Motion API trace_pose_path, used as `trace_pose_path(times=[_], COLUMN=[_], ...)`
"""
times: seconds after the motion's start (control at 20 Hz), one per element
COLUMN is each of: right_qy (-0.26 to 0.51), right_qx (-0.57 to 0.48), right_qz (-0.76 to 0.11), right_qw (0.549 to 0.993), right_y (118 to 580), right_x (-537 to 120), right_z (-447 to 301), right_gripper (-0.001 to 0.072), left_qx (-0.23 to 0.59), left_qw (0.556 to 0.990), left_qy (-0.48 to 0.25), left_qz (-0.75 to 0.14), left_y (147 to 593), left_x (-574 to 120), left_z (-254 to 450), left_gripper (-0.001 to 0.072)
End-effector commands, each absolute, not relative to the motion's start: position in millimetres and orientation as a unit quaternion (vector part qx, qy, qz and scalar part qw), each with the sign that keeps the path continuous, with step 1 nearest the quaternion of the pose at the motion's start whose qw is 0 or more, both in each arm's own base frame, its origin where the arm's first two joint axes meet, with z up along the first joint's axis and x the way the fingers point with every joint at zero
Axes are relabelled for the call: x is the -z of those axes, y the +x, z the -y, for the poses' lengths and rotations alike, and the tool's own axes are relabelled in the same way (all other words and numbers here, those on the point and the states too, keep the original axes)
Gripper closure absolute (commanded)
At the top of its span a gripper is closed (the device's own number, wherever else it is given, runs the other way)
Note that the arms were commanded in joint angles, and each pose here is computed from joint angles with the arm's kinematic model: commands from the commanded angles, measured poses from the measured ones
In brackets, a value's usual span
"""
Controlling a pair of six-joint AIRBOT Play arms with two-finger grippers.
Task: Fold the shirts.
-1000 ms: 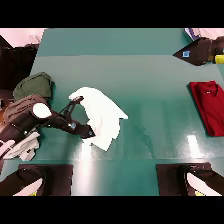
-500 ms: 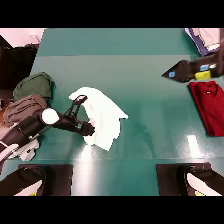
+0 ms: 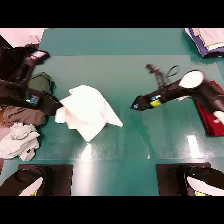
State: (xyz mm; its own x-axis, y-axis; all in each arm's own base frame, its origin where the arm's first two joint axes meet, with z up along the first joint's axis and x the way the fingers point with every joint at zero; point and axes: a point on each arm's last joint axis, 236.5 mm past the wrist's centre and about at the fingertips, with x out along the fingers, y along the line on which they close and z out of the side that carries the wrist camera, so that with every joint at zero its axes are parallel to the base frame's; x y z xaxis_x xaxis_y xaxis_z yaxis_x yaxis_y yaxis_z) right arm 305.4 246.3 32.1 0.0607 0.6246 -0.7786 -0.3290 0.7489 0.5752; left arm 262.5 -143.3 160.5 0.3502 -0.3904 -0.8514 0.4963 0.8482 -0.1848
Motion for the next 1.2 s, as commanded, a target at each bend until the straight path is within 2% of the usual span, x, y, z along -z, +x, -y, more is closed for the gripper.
trace_pose_path(times=[0.0,0.2,0.35,0.6,0.65,0.7,0.75,0.8,0.95,1.15], right_qy=[0.125,0.147,0.124,0.099,0.094,0.090,0.089,0.089,0.065,-0.006], right_qx=[-0.357,-0.389,-0.410,-0.434,-0.437,-0.439,-0.439,-0.439,-0.434,-0.360], right_qz=[-0.605,-0.619,-0.637,-0.643,-0.641,-0.639,-0.637,-0.637,-0.634,-0.605], right_qw=[0.701,0.666,0.641,0.624,0.623,0.625,0.627,0.627,0.637,0.710], right_y=[308,306,292,276,274,273,274,274,285,331], right_x=[10,32,51,64,64,65,64,65,55,3], right_z=[-295,-350,-382,-416,-419,-421,-422,-421,-398,-306], right_gripper=[0.0261,0.0261,0.0262,0.0268,0.0311,0.0441,0.0609,0.0693,0.0695,0.0695], left_qx=[0.229,0.226,0.226,0.226,0.226,0.226,0.226,0.226,0.213,0.156], left_qw=[0.829,0.830,0.829,0.830,0.830,0.830,0.830,0.830,0.838,0.885], left_qy=[0.084,0.081,0.081,0.082,0.082,0.082,0.082,0.082,0.089,0.113], left_qz=[-0.503,-0.504,-0.505,-0.504,-0.504,-0.504,-0.504,-0.504,-0.494,-0.425], left_y=[257,257,257,257,257,257,257,258,263,285], left_x=[-180,-179,-179,-179,-179,-179,-179,-179,-183,-234], left_z=[113,112,112,112,112,112,112,112,106,80], left_gripper=[0.0682,0.0682,0.0682,0.0682,0.0682,0.0682,0.0682,0.0682,0.0682,0.0682])
